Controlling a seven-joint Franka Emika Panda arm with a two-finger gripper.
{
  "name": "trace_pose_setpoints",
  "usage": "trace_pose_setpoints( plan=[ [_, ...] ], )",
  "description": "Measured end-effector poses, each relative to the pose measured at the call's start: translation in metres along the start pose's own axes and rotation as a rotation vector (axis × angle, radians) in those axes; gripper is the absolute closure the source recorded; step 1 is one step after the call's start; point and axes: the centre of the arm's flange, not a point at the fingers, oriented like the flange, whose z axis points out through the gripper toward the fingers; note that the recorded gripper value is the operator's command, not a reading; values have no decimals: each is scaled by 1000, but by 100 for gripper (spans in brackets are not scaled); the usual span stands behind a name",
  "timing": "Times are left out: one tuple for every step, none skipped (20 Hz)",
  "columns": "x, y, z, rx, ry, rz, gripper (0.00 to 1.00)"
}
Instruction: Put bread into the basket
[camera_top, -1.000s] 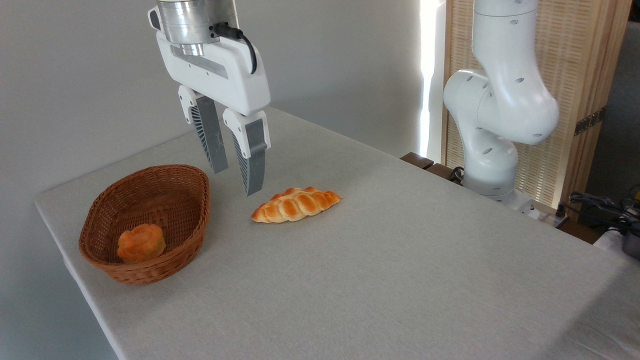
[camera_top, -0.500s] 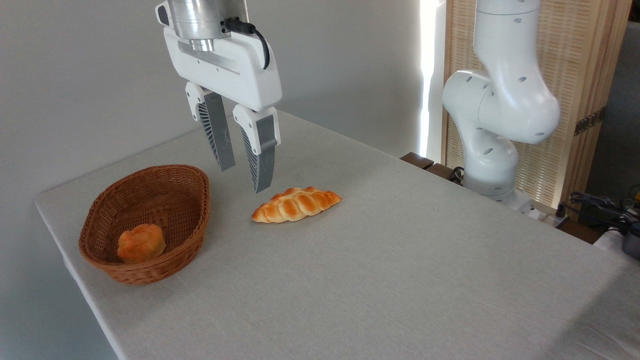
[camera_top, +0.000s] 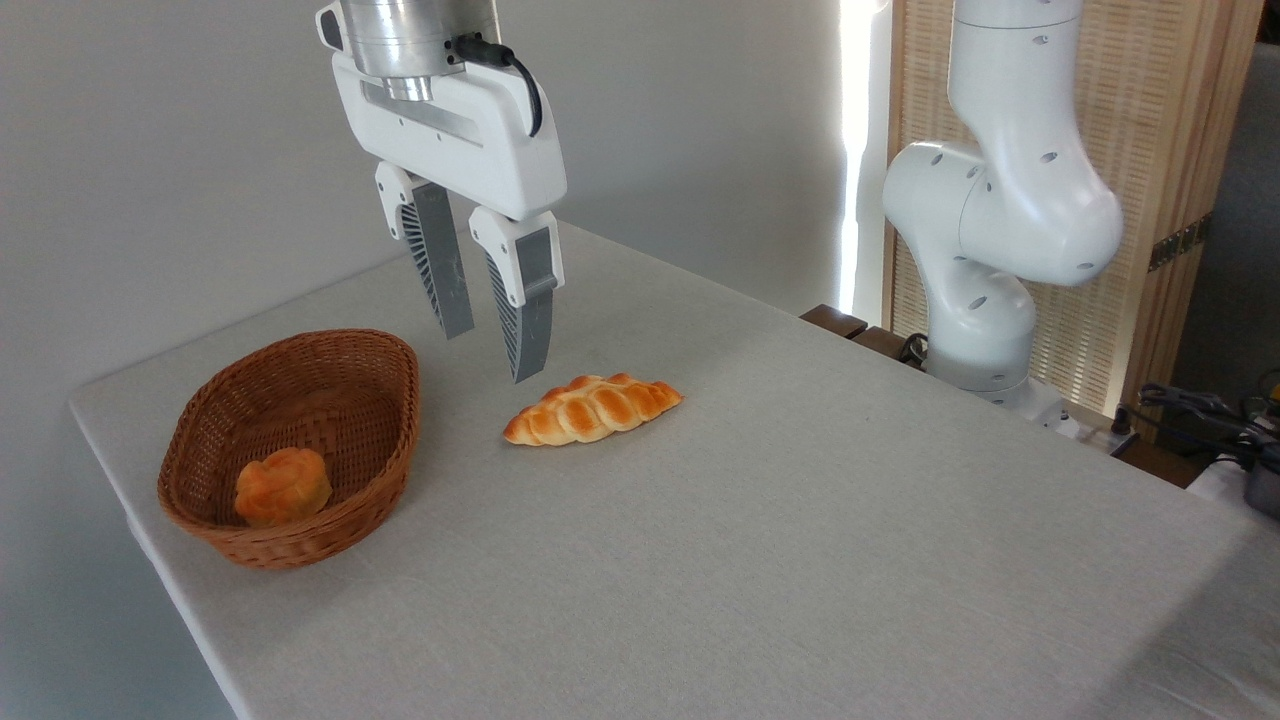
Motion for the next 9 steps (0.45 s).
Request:
trace_pose_setpoints(
  plan=[
    [-1,-1,0,0,0,-2,0],
    [-1,-1,0,0,0,-3,0],
    [-2,-2,0,0,0,-4,0],
    [-2,-2,0,0,0,-5,0],
    [-2,-2,0,0,0,-4,0],
    [-2,-2,0,0,0,-6,0],
    [-3,-4,0,0,0,-8,0],
    [-4,-5,0,0,0,-11,0],
    [-5,-6,0,0,0,-15,0]
  ],
)
